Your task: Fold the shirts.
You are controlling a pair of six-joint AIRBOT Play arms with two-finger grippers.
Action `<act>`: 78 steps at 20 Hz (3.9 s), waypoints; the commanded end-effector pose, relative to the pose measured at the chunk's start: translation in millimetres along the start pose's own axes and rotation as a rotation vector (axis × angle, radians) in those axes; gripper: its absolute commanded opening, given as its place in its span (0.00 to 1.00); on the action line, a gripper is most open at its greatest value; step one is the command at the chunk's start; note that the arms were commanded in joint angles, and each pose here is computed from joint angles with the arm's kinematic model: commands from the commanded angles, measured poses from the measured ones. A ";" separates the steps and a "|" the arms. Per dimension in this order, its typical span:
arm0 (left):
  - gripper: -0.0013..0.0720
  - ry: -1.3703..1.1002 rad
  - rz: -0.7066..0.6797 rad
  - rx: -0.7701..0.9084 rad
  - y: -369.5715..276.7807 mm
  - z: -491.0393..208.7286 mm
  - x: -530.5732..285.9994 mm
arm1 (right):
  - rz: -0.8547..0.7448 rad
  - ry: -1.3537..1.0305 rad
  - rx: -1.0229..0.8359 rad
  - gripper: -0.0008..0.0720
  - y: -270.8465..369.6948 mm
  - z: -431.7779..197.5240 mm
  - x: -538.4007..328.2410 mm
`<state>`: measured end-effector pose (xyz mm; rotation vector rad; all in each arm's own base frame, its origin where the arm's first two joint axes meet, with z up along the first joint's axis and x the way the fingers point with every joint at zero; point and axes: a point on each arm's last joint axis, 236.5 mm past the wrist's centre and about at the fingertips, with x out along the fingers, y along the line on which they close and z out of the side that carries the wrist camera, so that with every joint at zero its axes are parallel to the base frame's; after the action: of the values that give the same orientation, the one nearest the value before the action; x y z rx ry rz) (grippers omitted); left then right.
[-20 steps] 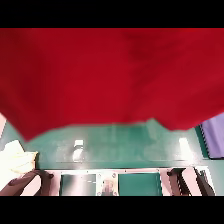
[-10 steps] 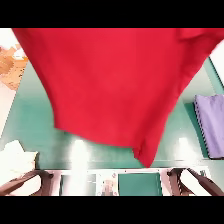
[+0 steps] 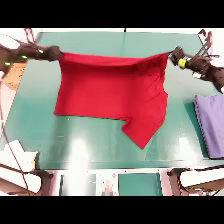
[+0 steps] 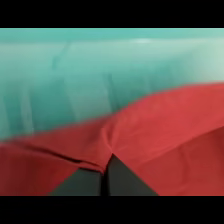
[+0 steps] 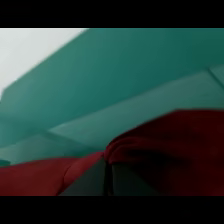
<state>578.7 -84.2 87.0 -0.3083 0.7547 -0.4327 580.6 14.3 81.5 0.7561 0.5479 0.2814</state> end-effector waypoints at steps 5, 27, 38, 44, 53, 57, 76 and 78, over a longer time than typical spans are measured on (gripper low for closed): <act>0.89 0.093 0.018 -0.052 39.8 -24.9 22.4 | 0.005 0.143 0.169 0.34 -66.4 -20.4 -20.1; 0.84 0.560 0.091 -0.524 109.2 -229.0 -104.9 | -0.392 0.439 0.574 0.51 -146.4 -267.0 -187.6; 0.84 0.529 0.084 -0.537 109.0 -224.7 -99.5 | -0.322 0.485 0.522 0.03 -142.2 -255.5 -144.7; 0.84 0.566 0.083 -0.590 93.1 -283.5 -67.1 | -0.313 0.510 0.521 0.04 -139.5 -259.7 -148.2; 0.11 0.505 -0.100 -0.549 47.1 -267.8 -33.7 | -0.292 0.533 0.527 0.03 -133.2 -263.1 -149.3; 0.04 0.503 -0.165 -0.479 29.0 -238.5 -48.6 | -0.235 0.551 0.503 0.03 -115.9 -248.8 -148.8; 0.05 -0.870 -0.029 0.674 -341.0 58.9 -528.2 | 0.160 -0.803 -0.785 0.03 448.0 48.7 -504.8; 0.05 -0.835 0.055 0.606 -313.3 65.1 -519.2 | 0.118 -0.765 -0.759 0.03 433.3 51.6 -494.9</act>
<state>211.9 -116.6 562.7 0.1088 -0.1821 -0.5248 197.2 78.0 592.3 0.1238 -0.2940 0.3150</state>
